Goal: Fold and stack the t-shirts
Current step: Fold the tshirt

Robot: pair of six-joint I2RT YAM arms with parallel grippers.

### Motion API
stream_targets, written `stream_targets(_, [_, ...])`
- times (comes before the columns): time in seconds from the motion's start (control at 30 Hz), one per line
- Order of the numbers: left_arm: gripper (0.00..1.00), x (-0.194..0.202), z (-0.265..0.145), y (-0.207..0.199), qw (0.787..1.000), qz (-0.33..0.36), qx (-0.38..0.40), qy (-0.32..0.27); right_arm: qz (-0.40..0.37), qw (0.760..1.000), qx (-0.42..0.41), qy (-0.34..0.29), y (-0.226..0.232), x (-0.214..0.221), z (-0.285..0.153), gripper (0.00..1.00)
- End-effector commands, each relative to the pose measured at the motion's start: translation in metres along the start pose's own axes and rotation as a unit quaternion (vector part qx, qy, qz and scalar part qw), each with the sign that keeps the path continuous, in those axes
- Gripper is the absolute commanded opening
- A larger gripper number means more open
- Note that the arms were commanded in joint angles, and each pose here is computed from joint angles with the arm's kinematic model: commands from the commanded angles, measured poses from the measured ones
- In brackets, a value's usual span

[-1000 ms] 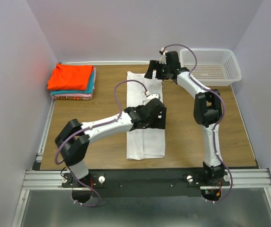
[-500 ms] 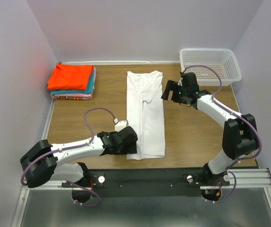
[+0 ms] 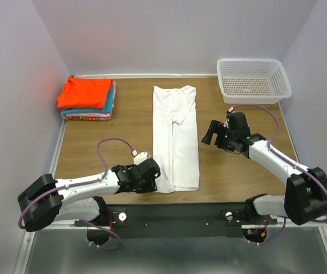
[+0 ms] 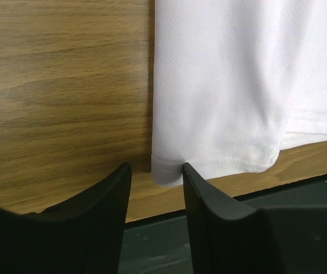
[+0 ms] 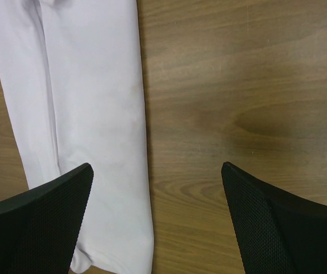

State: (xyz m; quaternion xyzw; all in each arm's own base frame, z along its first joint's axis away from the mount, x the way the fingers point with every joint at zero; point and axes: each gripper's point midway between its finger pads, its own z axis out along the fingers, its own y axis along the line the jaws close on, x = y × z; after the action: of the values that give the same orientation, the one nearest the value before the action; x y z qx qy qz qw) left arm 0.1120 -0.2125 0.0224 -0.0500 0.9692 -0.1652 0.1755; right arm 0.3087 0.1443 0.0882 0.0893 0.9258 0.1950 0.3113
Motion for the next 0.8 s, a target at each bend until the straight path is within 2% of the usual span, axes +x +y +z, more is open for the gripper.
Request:
stream_targets(0.0, [0.46, 0.011, 0.004, 0.004, 1.0, -0.007, -0.002, 0.021, 0.015, 0.999, -0.025, 0.02, 0.001, 0.025, -0.011, 1.0])
stream_targets(0.1, [0.4, 0.014, 0.008, 0.004, 1.0, -0.005, 0.001, 0.027, 0.021, 0.997, -0.059, 0.053, 0.005, 0.052, -0.019, 1.0])
stream_targets(0.13, [0.25, 0.015, 0.009, 0.003, 1.0, -0.005, 0.003, 0.029, 0.021, 0.995, -0.068, 0.063, 0.008, 0.06, -0.02, 1.0])
stream_targets(0.17, [0.16, 0.016, 0.011, 0.004, 1.0, -0.003, -0.002, 0.031, 0.017, 0.994, -0.073, 0.074, 0.01, 0.069, -0.022, 1.0])
stream_targets(0.2, [0.08, 0.016, 0.011, 0.002, 0.999, -0.003, -0.001, 0.032, 0.007, 0.992, -0.077, 0.095, 0.015, 0.085, -0.026, 1.0])
stream_targets(0.27, [0.01, 0.017, 0.014, 0.004, 0.999, 0.0, -0.01, 0.036, -0.004, 0.99, -0.074, 0.118, 0.018, 0.105, -0.03, 1.0])
stream_targets(0.43, [0.0, 0.017, 0.015, 0.002, 0.999, -0.001, -0.011, 0.037, -0.008, 0.985, -0.066, 0.158, 0.024, 0.147, -0.042, 0.97])
stream_targets(0.6, [0.0, 0.018, 0.013, 0.002, 0.999, -0.002, -0.004, 0.038, -0.013, 0.982, -0.038, 0.183, 0.019, 0.167, -0.047, 0.92])
stream_targets(0.73, [0.0, 0.017, 0.011, 0.003, 0.999, -0.006, -0.003, 0.035, -0.016, 0.978, -0.026, 0.208, 0.019, 0.188, -0.049, 0.81])
stream_targets(0.77, [0.0, 0.018, 0.012, 0.004, 0.999, -0.006, -0.003, 0.035, -0.015, 0.977, -0.021, 0.211, 0.018, 0.191, -0.049, 0.76])
